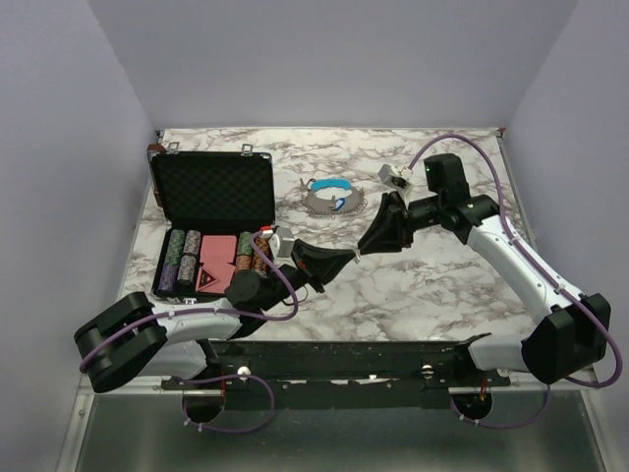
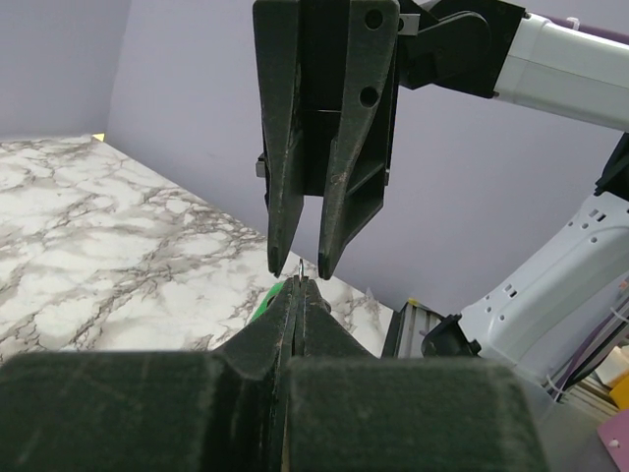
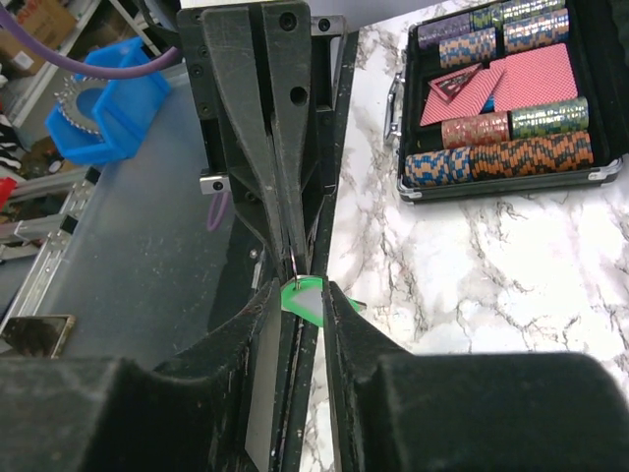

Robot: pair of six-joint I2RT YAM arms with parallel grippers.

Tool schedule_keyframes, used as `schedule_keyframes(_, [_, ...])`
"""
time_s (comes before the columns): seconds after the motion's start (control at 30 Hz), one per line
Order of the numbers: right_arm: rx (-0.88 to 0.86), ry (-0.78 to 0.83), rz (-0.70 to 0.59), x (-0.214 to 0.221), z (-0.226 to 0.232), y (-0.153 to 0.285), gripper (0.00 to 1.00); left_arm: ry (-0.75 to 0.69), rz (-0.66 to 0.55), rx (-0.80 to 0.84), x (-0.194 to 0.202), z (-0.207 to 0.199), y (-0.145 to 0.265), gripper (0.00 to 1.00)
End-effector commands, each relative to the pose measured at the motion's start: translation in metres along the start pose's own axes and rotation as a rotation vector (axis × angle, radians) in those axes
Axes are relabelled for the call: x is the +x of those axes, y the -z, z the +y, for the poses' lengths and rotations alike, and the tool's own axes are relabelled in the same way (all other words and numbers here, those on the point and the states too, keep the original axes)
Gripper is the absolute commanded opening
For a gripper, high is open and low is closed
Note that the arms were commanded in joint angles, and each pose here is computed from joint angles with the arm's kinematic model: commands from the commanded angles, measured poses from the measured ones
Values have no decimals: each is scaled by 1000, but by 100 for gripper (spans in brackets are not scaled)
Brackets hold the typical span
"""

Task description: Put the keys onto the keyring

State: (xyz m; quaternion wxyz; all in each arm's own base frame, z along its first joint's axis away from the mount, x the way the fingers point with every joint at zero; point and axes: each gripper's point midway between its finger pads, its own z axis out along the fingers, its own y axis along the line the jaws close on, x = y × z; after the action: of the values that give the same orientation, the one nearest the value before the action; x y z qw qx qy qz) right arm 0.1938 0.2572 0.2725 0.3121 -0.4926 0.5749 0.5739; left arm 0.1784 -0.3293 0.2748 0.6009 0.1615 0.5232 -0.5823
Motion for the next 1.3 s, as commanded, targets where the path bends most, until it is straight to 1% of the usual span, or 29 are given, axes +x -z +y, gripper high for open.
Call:
schedule_keyframes(0.0, [-50,-7,-21,0,9,-3,29,-4,-261,134,-66,-36,-6,0])
schedule_keyframes(0.3, [-66,-17,-17,4,10,-7,22,-1,-260,130,-65,-35,-7,0])
schedule_keyframes(0.47, [-91,-15,-19,2,14,-10,15,6,-255,133,-63,-35,-9,0])
schedule_keyframes(0.53, [-97,-17,-18,4,16,-10,8,11,-249,131,-61,-34,-10,0])
schedule_keyframes(0.57, [-98,-16,-18,3,16,-11,1,11,-249,131,-61,-34,-11,0])
schedule_keyframes(0.77, [-64,-24,-4,4,12,-10,0,7,-250,123,-60,-33,-9,0])
schedule_keyframes(0.8, [-53,-19,4,5,11,-10,1,6,-250,116,-60,-31,-8,2])
schedule_keyframes(0.83, [-37,-9,17,7,9,-9,0,5,-249,110,-59,-30,-6,14])
schedule_keyframes(0.87, [-25,3,28,8,8,-8,0,3,-250,105,-59,-29,-4,31])
schedule_keyframes(0.9, [-5,18,43,10,6,-7,0,0,-241,92,-56,-26,1,42])
schedule_keyframes(0.93, [15,27,58,11,4,-5,1,-3,-232,76,-54,-23,5,53])
schedule_keyframes(1.0, [56,70,101,17,-1,-1,0,-25,-198,42,-48,-17,15,66])
schedule_keyframes(1.03, [78,82,128,21,-3,2,0,-39,-174,27,-45,-15,21,70])
schedule_keyframes(1.1, [114,108,190,29,-8,7,0,-71,-82,-9,-33,-9,30,77])
schedule_keyframes(1.13, [118,115,223,33,-8,9,0,-100,35,-35,-13,-2,35,80])
schedule_keyframes(1.17, [133,120,268,39,-12,13,0,-136,80,-32,-14,-4,37,83])
schedule_keyframes(1.2, [137,133,310,44,-12,16,0,-172,186,-48,-4,-1,41,84])
schedule_keyframes(1.27, [133,155,399,54,-14,21,1,-235,321,-34,8,-1,49,85])
